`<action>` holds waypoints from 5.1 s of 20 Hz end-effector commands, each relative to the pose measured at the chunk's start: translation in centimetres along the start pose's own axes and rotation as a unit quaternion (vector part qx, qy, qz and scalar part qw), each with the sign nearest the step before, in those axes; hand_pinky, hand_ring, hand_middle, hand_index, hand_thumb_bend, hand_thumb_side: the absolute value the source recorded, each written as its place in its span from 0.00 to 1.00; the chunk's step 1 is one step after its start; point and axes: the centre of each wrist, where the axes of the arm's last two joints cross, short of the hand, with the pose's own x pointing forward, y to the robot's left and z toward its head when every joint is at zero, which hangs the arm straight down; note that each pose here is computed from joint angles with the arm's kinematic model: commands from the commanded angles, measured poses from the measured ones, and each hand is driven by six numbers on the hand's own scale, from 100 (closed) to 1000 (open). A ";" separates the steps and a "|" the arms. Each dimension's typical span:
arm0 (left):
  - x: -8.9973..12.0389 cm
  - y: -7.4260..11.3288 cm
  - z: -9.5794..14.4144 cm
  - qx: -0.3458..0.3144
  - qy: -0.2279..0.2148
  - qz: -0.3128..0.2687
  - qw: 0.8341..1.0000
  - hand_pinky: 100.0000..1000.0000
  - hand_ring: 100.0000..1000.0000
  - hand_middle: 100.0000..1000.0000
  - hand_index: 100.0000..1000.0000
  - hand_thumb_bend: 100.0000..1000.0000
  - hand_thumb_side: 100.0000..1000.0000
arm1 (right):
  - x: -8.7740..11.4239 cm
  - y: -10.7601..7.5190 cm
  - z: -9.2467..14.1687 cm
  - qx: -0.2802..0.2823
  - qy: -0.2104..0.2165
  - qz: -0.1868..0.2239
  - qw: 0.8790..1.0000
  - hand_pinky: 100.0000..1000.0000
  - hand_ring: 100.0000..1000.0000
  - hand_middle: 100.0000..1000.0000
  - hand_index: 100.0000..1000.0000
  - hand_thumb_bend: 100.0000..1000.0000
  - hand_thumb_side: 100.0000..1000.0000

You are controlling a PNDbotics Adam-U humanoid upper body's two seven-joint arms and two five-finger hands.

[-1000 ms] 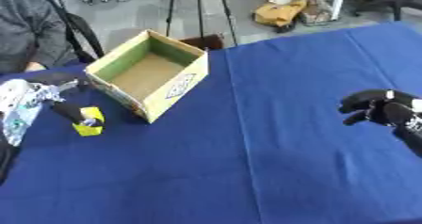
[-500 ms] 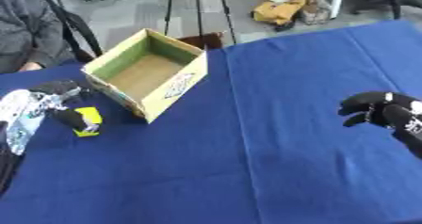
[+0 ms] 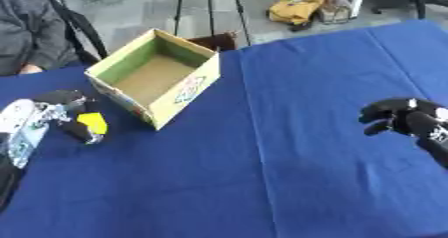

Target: Pick up objects on the table and place them in the box.

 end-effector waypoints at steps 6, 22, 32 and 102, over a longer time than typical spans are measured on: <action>-0.9 1.1 0.5 -0.030 0.023 0.000 0.999 0.72 0.66 0.63 0.86 0.19 0.15 | 0.7 -0.7 -0.1 0.002 -0.007 0.016 1.000 0.69 0.78 0.75 0.83 0.00 0.77; -2.3 2.9 1.8 -0.092 0.055 -0.007 0.994 0.72 0.70 0.72 0.86 0.44 0.23 | 0.6 -0.8 0.0 0.001 -0.007 0.015 1.000 0.69 0.78 0.75 0.83 0.00 0.77; -3.2 2.1 1.9 -0.122 0.069 -0.002 0.990 0.63 0.62 0.65 0.83 0.34 0.19 | 0.5 -0.8 0.1 -0.001 -0.006 0.014 1.000 0.69 0.78 0.75 0.83 0.00 0.77; 8.1 8.5 7.9 0.516 -0.061 0.222 0.825 0.56 0.49 0.54 0.75 0.33 0.77 | 0.1 -0.7 0.1 -0.003 -0.005 0.001 1.000 0.69 0.78 0.75 0.83 0.00 0.77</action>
